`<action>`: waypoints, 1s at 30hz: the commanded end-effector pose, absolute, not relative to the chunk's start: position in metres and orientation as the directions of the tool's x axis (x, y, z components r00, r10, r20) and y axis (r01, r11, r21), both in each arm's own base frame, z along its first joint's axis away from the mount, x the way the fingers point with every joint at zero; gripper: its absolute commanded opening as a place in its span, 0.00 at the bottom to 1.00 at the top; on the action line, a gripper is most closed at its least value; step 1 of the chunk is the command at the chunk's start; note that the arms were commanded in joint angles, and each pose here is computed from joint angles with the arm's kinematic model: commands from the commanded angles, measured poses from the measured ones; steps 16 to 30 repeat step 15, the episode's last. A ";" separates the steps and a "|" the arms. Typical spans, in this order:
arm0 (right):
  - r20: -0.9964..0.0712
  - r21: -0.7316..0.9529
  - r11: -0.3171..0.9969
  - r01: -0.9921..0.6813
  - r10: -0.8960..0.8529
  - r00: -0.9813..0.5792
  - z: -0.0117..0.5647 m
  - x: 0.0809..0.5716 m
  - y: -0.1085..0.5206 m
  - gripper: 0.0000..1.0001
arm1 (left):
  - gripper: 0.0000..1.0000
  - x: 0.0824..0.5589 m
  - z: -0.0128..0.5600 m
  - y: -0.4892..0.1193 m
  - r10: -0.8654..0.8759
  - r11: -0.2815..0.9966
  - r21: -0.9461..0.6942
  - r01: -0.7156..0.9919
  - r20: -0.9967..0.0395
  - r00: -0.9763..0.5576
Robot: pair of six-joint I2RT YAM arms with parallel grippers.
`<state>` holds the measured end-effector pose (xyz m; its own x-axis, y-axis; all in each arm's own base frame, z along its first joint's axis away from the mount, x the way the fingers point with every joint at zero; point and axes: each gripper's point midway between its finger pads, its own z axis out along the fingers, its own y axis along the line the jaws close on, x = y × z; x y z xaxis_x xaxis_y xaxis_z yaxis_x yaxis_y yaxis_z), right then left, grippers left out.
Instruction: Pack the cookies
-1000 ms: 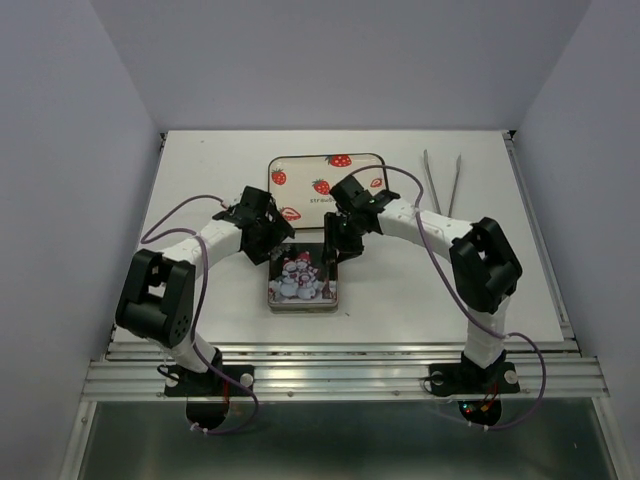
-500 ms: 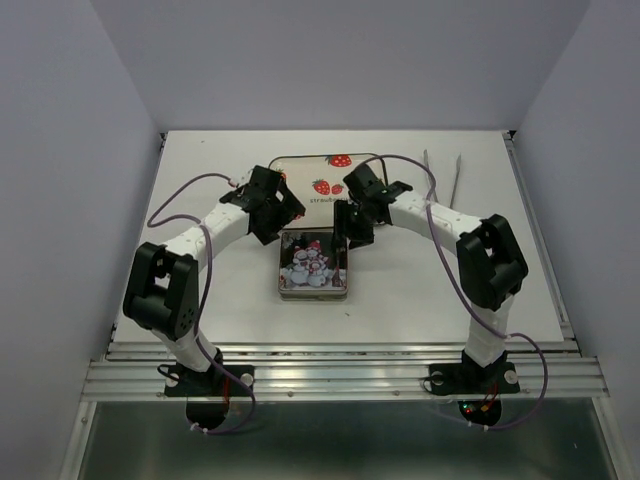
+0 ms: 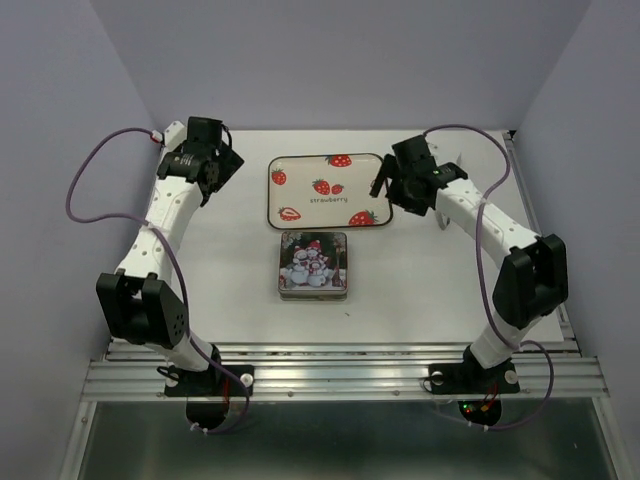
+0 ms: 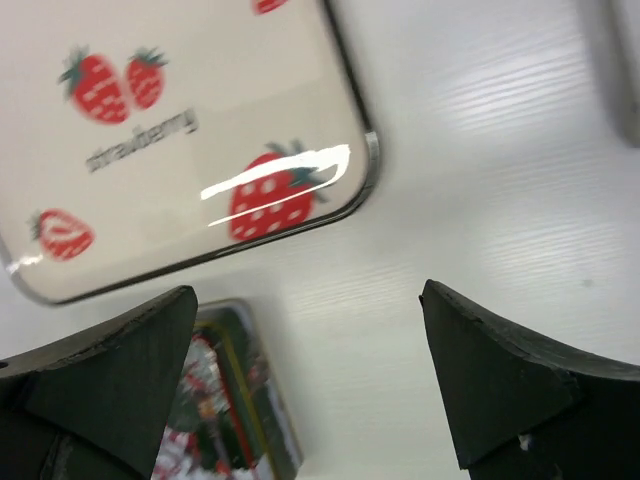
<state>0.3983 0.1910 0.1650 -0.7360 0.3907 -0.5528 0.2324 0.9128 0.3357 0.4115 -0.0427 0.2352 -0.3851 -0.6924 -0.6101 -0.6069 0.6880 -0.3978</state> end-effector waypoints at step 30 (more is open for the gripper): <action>-0.674 0.049 0.966 0.256 0.221 -0.705 0.189 0.424 0.139 1.00 | 0.99 0.380 0.241 -0.003 -0.604 0.720 -0.240 -0.651 -0.679 -0.417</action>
